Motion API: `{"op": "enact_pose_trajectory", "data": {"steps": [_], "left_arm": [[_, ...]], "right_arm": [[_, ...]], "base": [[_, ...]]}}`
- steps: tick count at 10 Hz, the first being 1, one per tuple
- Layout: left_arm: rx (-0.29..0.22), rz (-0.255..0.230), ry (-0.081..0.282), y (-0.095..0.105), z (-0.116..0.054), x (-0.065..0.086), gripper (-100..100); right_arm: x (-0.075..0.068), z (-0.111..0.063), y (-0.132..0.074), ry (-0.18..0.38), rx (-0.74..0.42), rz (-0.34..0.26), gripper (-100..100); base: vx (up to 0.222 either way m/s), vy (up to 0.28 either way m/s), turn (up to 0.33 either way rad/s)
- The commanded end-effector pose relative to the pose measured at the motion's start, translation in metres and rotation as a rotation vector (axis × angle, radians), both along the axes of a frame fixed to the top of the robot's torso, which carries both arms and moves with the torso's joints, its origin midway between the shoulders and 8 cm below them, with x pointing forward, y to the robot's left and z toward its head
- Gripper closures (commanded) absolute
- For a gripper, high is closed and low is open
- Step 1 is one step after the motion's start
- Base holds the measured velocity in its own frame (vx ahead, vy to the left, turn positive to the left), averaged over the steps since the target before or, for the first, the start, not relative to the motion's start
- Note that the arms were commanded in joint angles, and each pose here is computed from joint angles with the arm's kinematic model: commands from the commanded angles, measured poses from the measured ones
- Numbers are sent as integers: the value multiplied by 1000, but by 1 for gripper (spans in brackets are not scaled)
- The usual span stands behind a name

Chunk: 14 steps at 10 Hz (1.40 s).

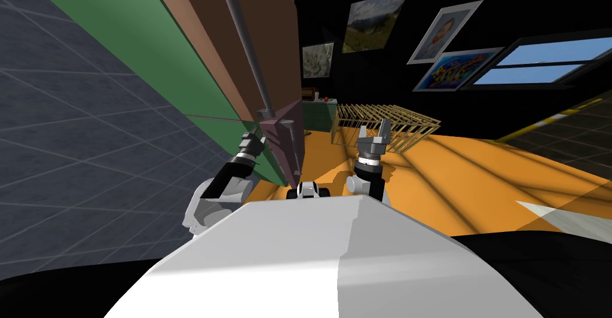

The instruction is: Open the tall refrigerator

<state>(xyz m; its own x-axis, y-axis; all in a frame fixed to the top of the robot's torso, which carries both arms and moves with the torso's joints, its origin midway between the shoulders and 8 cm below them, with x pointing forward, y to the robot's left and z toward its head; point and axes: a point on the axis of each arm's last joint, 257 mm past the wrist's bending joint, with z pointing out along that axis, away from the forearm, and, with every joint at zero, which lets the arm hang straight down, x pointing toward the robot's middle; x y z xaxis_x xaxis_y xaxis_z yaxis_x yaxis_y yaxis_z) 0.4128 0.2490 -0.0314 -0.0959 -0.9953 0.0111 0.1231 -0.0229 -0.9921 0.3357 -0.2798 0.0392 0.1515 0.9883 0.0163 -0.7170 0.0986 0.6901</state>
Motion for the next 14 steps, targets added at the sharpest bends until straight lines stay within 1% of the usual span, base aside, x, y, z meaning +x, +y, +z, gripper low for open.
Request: {"op": "enact_pose_trajectory", "data": {"steps": [1,2,3,4,5,6,7,8,9,10,11,13,14], "left_arm": [[7,-17,-10,-9,14,-6,-100],[10,-28,-36,-15,28,-12,-100],[9,-22,-19,-11,20,-11,-100],[7,-17,-23,-7,29,-9,-100],[6,-15,-23,-5,31,-8,-100],[8,-16,-15,-6,26,-10,-100],[8,-23,-23,-11,24,-12,100],[7,-13,-4,-7,19,-11,100],[9,12,10,1,14,-10,100],[10,34,3,8,17,-10,100],[10,34,3,8,17,-10,100],[12,78,-10,22,23,-9,100],[12,78,-10,22,23,-9,100]], "right_arm": [[0,0,0,0,0,0,0],[0,0,0,0,0,0,0],[0,0,0,0,0,0,0],[0,0,0,0,0,0,0],[0,0,0,0,0,0,0],[0,0,0,0,0,0,0],[0,0,0,0,0,0,0],[0,0,0,0,0,0,0],[0,0,0,0,0,0,0],[0,0,0,0,0,0,0],[0,0,0,0,0,0,0],[0,0,0,0,1,0,0],[0,0,0,0,1,0,0]], "base": [[-9,-24,-29],[-5,-15,-13],[-39,1,64],[-18,2,83],[26,-6,58],[-17,8,69],[-46,9,-59],[-53,6,24],[-35,-109,147],[53,-243,187],[16,-275,102],[7,-333,94],[7,-293,94]]}}
